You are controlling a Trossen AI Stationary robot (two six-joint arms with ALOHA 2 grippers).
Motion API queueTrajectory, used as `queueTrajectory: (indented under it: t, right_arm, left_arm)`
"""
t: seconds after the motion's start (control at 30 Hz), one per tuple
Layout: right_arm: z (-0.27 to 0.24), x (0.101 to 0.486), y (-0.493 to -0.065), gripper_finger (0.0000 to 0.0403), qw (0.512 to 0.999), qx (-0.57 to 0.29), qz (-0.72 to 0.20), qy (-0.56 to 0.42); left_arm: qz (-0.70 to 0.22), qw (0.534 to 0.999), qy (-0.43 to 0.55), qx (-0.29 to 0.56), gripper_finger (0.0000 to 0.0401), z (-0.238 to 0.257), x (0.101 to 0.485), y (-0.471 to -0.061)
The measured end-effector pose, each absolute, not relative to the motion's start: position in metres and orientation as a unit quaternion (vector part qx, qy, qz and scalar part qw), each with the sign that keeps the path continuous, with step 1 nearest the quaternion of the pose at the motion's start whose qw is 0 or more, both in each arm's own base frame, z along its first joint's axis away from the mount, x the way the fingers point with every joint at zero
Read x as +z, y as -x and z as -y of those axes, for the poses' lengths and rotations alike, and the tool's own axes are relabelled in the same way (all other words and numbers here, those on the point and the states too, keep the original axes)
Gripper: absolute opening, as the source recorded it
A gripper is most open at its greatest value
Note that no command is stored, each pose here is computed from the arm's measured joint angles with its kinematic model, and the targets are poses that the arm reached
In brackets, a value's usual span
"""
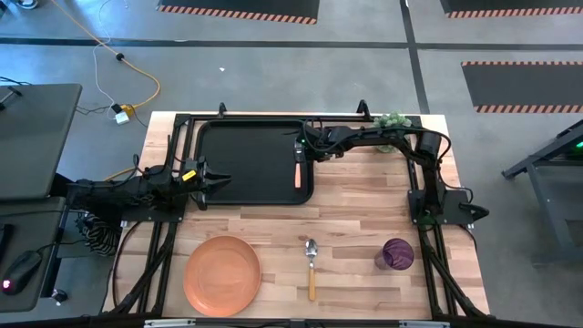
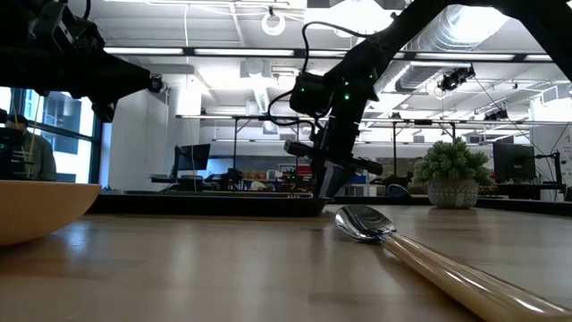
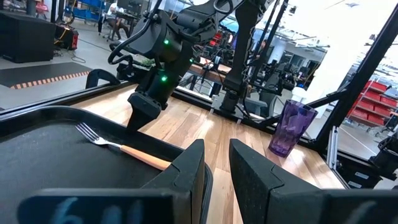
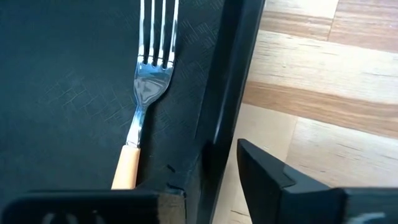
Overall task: Pick and place plate/cup/fork/spoon on tray
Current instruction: Move the black serving tray to the top middle of the table
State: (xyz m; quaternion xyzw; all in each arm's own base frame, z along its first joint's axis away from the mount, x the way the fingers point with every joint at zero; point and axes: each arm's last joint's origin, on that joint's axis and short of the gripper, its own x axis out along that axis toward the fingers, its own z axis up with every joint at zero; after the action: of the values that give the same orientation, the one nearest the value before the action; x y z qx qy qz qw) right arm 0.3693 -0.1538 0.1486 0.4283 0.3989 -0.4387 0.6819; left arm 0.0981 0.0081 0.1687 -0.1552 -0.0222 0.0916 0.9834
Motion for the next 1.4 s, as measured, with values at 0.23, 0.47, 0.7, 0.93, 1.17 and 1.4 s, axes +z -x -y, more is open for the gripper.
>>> queueTrajectory:
  t: [0.23, 0.47, 0.7, 0.93, 1.17, 1.4]
  right_arm:
    - [0.154, 0.148, -0.369, 0.0089, 0.680, -0.437, -0.400, -0.431]
    - [0.154, 0.148, -0.369, 0.0062, 0.679, -0.438, -0.402, -0.431]
    - [0.153, 0.149, -0.368, 0.0033, 0.676, -0.440, -0.402, -0.433]
    - [0.155, 0.148, -0.361, 0.0035, 0.656, -0.452, -0.421, -0.433]
    - [0.155, 0.148, -0.359, 0.0035, 0.648, -0.457, -0.427, -0.434]
    - [0.156, 0.147, -0.357, 0.0035, 0.640, -0.462, -0.432, -0.436]
  left_arm:
    - [0.022, 0.983, 0.155, 0.092, 0.0064, -0.008, 0.169, -0.098]
    - [0.022, 0.983, 0.155, 0.092, 0.0064, -0.008, 0.169, -0.098]
    - [0.022, 0.983, 0.155, 0.092, 0.0064, -0.008, 0.169, -0.098]
    - [0.022, 0.983, 0.155, 0.092, 0.0064, -0.008, 0.169, -0.098]
    - [0.022, 0.983, 0.155, 0.092, 0.0064, -0.008, 0.169, -0.098]
    - [0.022, 0.983, 0.155, 0.091, 0.0064, -0.008, 0.169, -0.098]
